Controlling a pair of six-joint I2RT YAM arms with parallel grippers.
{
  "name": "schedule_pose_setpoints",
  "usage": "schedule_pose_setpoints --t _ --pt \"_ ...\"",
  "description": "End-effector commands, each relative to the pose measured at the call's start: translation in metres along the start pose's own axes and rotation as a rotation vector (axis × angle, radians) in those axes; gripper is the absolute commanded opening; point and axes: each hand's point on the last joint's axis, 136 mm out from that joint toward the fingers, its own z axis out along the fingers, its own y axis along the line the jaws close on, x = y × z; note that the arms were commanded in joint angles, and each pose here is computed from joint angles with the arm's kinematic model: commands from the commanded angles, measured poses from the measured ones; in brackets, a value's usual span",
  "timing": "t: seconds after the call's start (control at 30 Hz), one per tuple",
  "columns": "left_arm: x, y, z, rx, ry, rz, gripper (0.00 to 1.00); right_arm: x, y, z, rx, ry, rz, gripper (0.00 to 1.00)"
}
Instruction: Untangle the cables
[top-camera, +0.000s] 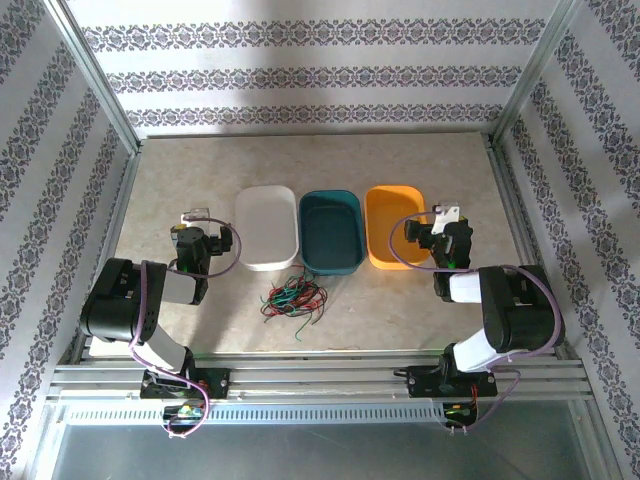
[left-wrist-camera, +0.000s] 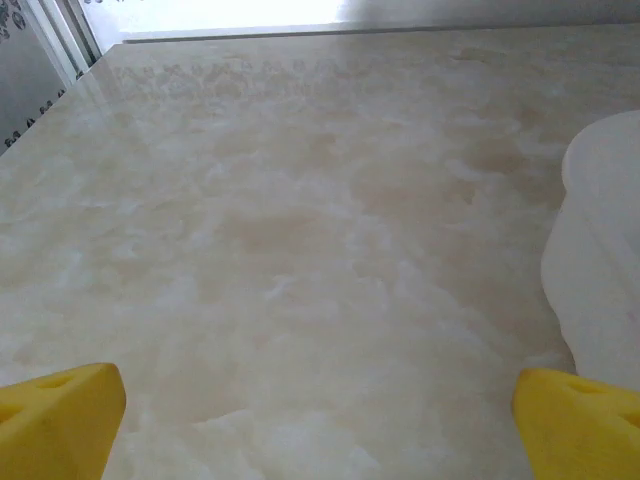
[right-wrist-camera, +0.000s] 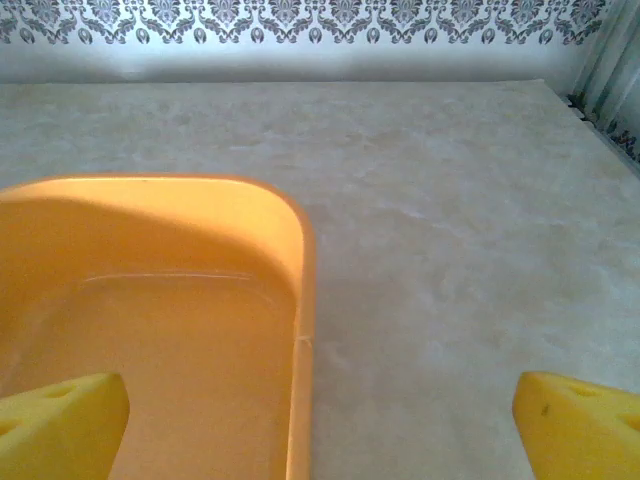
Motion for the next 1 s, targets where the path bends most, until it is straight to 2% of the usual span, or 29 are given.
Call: schedule_pose_setpoints --t 0.0,0.97 --pt "-0.0143 0.0045 0.0008 -0.005 -0.057 -0.004 0.99 -0.0096 0.0039 0.0023 -0.019 -0.026 -0.007 0.98" --pt "-0.0140 0.0043 0.0014 0.002 -0.052 -0.009 0.99 -0.0099 0.0045 0.0028 -0.022 -0.025 -0.006 0.98"
